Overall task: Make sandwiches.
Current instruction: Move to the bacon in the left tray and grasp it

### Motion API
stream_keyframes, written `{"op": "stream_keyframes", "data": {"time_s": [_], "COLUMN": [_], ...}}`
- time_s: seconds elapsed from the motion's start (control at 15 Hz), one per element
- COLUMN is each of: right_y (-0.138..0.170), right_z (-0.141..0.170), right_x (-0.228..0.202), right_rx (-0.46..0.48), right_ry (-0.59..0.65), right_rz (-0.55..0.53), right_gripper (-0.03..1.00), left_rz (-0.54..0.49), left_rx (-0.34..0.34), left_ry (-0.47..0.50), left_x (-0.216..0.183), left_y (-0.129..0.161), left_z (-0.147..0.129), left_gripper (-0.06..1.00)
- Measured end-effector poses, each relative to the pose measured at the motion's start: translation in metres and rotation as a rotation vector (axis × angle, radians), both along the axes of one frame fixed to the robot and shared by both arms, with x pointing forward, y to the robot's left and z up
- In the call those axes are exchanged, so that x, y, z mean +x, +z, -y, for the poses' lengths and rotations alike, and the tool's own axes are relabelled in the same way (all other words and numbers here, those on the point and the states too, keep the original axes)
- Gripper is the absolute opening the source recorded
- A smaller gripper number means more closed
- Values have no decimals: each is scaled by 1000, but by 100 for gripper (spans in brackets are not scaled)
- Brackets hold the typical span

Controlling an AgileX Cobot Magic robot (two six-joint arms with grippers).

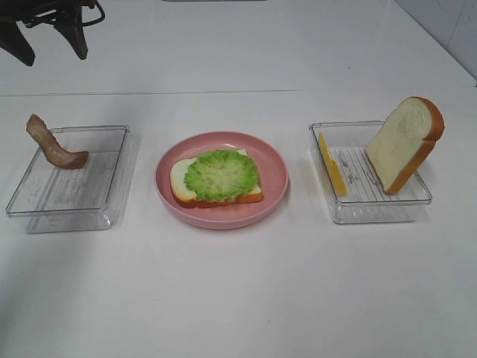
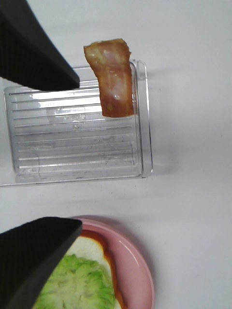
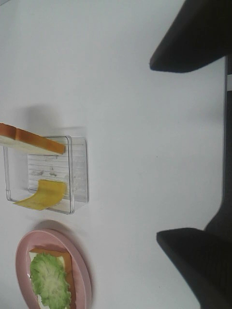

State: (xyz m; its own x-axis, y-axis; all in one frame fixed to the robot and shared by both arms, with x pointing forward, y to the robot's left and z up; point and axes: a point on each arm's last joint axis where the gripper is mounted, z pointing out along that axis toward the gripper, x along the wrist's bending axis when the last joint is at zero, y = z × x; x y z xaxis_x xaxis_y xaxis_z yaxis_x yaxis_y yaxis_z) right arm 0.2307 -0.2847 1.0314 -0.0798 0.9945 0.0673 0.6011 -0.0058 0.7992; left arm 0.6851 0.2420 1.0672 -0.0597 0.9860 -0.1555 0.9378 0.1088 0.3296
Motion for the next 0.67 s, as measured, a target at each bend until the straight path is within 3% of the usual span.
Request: {"op": "stream_keyframes", "data": {"time_s": [0.4, 0.67], "right_y": [0, 0], "right_z": [0, 0], "right_x": [0, 0], "right_rx": [0, 0], "right_ry": [0, 0], "right_rz": [0, 0], "right_gripper": [85, 85], "left_rz": [-27, -103], "left_rx": [7, 12], "left_ry": [139, 152], "left_x": [4, 15], "left_y": [-9, -44], "left_z": [-60, -66], "left_gripper": [69, 69]}}
